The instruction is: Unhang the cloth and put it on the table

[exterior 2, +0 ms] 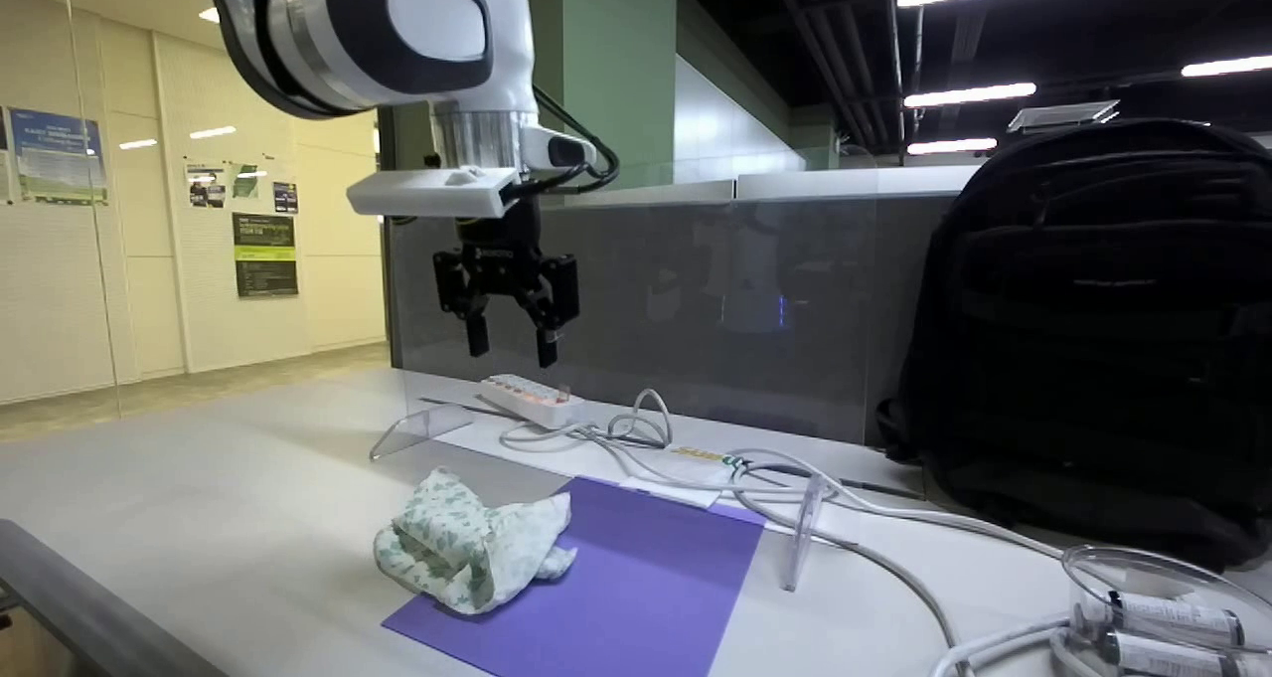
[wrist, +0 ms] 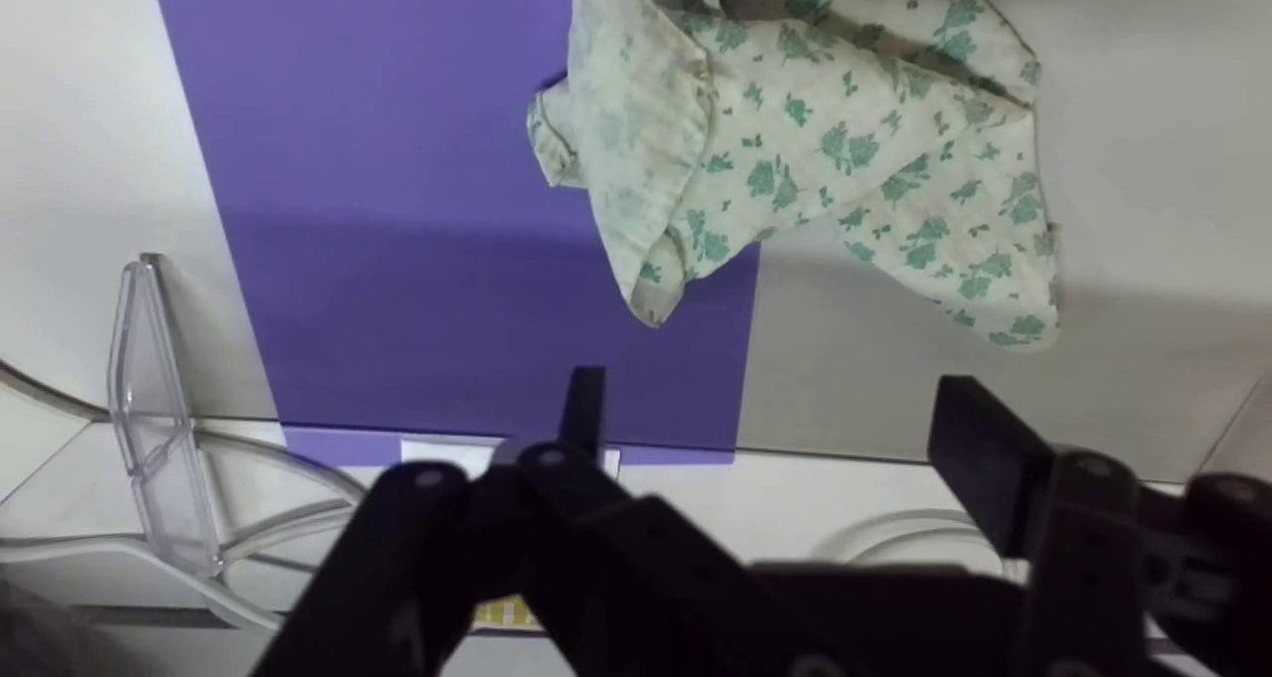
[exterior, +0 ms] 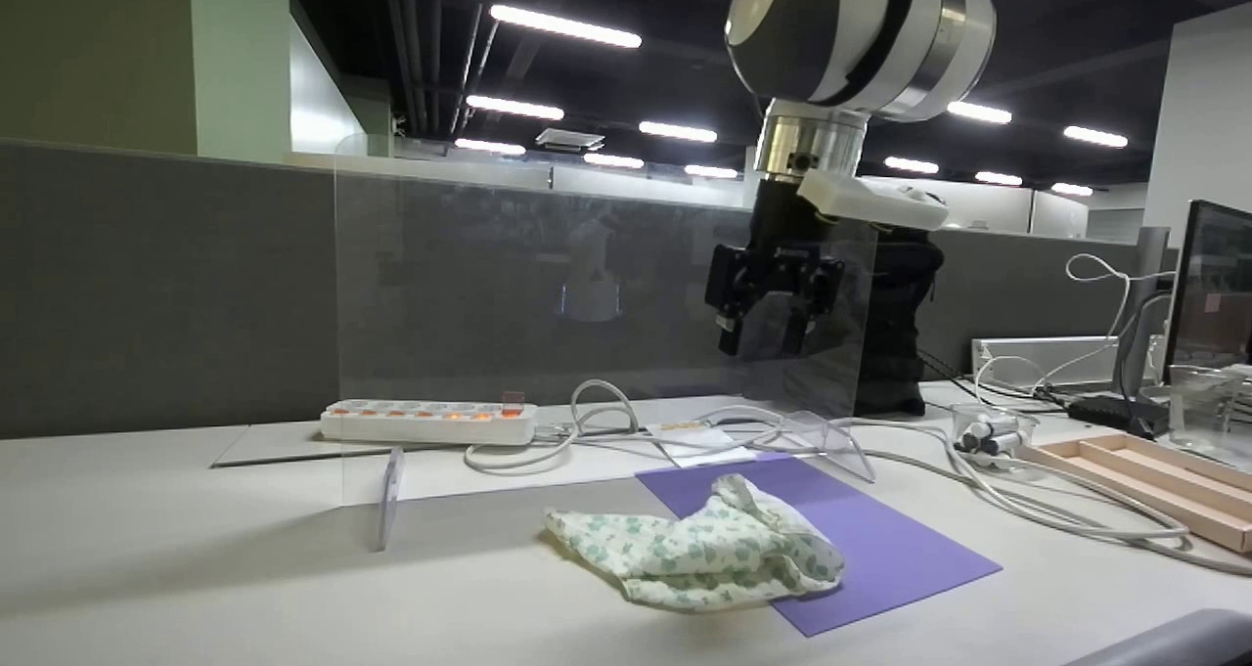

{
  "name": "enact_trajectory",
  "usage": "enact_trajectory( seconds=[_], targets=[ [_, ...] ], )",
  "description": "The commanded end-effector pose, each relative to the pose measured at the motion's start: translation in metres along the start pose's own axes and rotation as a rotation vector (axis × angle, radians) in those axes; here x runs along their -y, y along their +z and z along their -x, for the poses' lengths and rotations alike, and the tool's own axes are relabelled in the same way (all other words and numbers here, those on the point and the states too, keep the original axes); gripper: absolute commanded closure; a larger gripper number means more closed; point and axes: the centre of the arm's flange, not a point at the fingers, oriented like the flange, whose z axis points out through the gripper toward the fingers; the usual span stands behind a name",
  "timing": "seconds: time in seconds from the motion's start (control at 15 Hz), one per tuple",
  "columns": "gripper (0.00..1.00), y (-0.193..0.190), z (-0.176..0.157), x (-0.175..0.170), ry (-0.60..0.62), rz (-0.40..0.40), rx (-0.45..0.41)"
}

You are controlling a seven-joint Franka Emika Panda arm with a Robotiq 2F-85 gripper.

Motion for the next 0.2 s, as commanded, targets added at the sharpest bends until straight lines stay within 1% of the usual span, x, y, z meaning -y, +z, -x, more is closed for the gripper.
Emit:
enact_trajectory(
  seconds=[0.0, 0.13],
  targets=[
    [0.0, -0.035, -0.006, -0.006, 0.029, 0.003, -0.047],
    [0.0, -0.048, -0.011, -0.018, 0.062, -0.015, -0.06]
  ],
)
